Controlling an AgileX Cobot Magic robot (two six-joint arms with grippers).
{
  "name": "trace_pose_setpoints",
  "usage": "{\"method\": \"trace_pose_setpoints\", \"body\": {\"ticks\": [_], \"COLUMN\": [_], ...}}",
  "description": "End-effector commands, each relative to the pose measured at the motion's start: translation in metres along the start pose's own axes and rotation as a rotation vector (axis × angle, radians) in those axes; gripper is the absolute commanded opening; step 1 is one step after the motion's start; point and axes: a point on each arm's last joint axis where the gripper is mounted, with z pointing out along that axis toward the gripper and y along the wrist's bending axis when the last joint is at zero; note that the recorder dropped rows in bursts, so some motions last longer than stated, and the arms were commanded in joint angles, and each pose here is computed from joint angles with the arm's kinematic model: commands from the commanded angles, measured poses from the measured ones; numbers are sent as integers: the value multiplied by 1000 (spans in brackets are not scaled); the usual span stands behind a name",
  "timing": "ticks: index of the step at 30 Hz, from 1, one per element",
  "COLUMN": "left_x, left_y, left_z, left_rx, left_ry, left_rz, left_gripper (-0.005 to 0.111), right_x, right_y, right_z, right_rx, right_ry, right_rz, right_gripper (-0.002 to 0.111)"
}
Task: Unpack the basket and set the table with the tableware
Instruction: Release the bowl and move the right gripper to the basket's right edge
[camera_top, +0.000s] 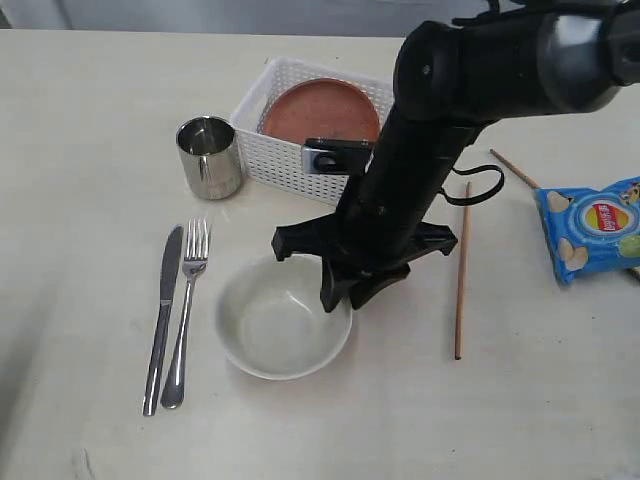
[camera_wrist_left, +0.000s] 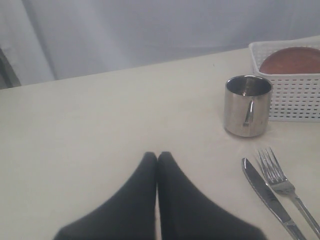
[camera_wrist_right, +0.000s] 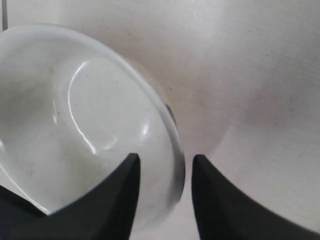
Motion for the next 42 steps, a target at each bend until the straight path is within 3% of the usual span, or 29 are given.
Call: {"method": "trace_pose_setpoints", "body": {"ticks": [1, 6, 9, 11, 16, 21, 36, 42], "left_x": [0, 0, 0, 0, 0, 0, 0, 0], "left_y": [0, 0, 0, 0, 0, 0, 0, 0], "left_z": [0, 0, 0, 0, 0, 0, 0, 0], "left_rx": [0, 0, 0, 0, 0, 0, 0, 0], "left_ry": [-8, -8, -8, -8, -8, -8, -8, -8], "left_rz": [-9, -9, -9, -9, -9, -9, -9, -9], "left_gripper": [0, 0, 0, 0, 0, 0, 0, 0], "right_x": [-3, -31, -61, -80, -116, -129, -117, -109], "right_y": [1, 15, 20, 3, -61, -100, -207, -230], "right_z": [-6, -58, -108, -127, -106, -94, -117, -126], "right_rx": [41, 152, 194, 187, 127, 138, 223, 186], "right_ry": [-4, -109, -350, -464, -401, -409, -411, -418], "right_rz": [-40, -73, -45, 24, 149, 213, 397, 413], "right_gripper": [43, 43, 43, 43, 43, 43, 43, 43]}}
